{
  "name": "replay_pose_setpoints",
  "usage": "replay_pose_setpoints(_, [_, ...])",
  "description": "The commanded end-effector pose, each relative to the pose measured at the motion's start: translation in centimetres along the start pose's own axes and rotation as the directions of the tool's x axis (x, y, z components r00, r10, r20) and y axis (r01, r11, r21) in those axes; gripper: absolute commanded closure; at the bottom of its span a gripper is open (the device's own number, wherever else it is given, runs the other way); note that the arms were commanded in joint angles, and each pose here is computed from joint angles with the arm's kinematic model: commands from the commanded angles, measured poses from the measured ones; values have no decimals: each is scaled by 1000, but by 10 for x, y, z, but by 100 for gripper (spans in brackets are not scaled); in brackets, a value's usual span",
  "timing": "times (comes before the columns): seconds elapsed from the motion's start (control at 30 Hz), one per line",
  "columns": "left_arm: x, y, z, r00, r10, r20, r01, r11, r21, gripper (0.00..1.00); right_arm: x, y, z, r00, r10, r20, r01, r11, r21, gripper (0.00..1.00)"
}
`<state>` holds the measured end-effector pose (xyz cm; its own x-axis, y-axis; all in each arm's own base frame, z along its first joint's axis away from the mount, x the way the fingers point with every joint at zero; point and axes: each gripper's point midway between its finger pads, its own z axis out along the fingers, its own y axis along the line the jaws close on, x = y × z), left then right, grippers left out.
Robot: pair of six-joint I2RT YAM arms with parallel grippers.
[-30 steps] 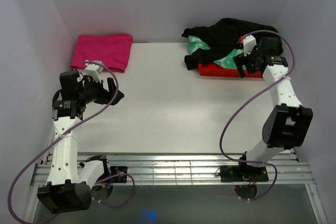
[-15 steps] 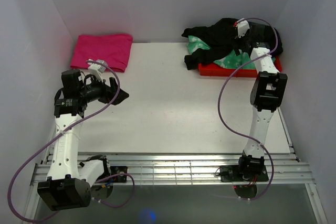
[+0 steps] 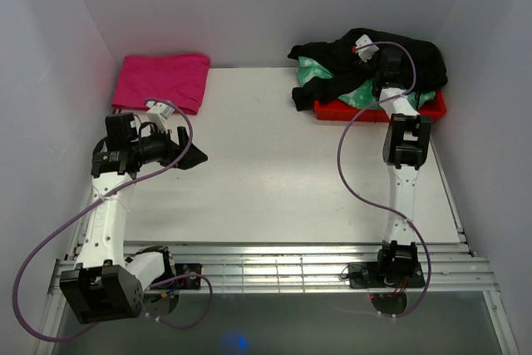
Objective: Fold and stack the trousers
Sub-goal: Grab the trousers from the pile
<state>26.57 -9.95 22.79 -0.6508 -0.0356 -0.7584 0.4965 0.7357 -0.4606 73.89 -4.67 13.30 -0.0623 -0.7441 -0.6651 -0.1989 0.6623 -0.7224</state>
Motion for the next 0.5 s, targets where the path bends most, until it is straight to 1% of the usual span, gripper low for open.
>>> replay_pose_setpoints(0.0, [0,-4,-2,1000,11,5,-11,1000,15,2,-2,-18,13,992,-117,43,108,980,165,9])
replay_pose_setpoints(0.03, [-1,-4,-2,1000,8,7,-8,1000,13,2,-1,-20,14,990,-132,50,121,975,187,5])
replay_pose_setpoints(0.07, [-1,-5,-2,1000,6,6,-6,1000,16,2,-1,-21,15,987,-152,53,139,971,197,19])
replay_pose_setpoints(0.1, [0,-5,-2,1000,7,7,-7,1000,16,2,2,-20,16,986,-155,55,140,968,206,39])
replay_pose_setpoints(0.13, [1,-4,-2,1000,3,4,-3,1000,15,2,-4,-26,15,984,-164,74,143,961,235,56])
replay_pose_setpoints(0.17, [1,-3,-2,1000,5,5,-5,1000,6,2,-3,-33,13,985,-163,58,142,953,267,74])
replay_pose_setpoints(0.23, [2,-2,-2,1000,6,3,-6,1000,1,2,-15,-49,8,982,-172,76,138,935,326,89])
replay_pose_setpoints(0.27, [2,-2,-2,1000,6,4,-6,1000,0,2,-24,-56,5,980,-177,87,135,924,356,92])
replay_pose_setpoints(0.4, [-1,-5,-4,1000,17,11,-17,1000,0,2,-75,-123,-32,975,-160,151,58,849,525,92])
replay_pose_setpoints(0.47, [-3,-5,-6,999,26,20,-26,1000,-3,2,-94,-142,-50,971,-128,203,-9,826,563,92])
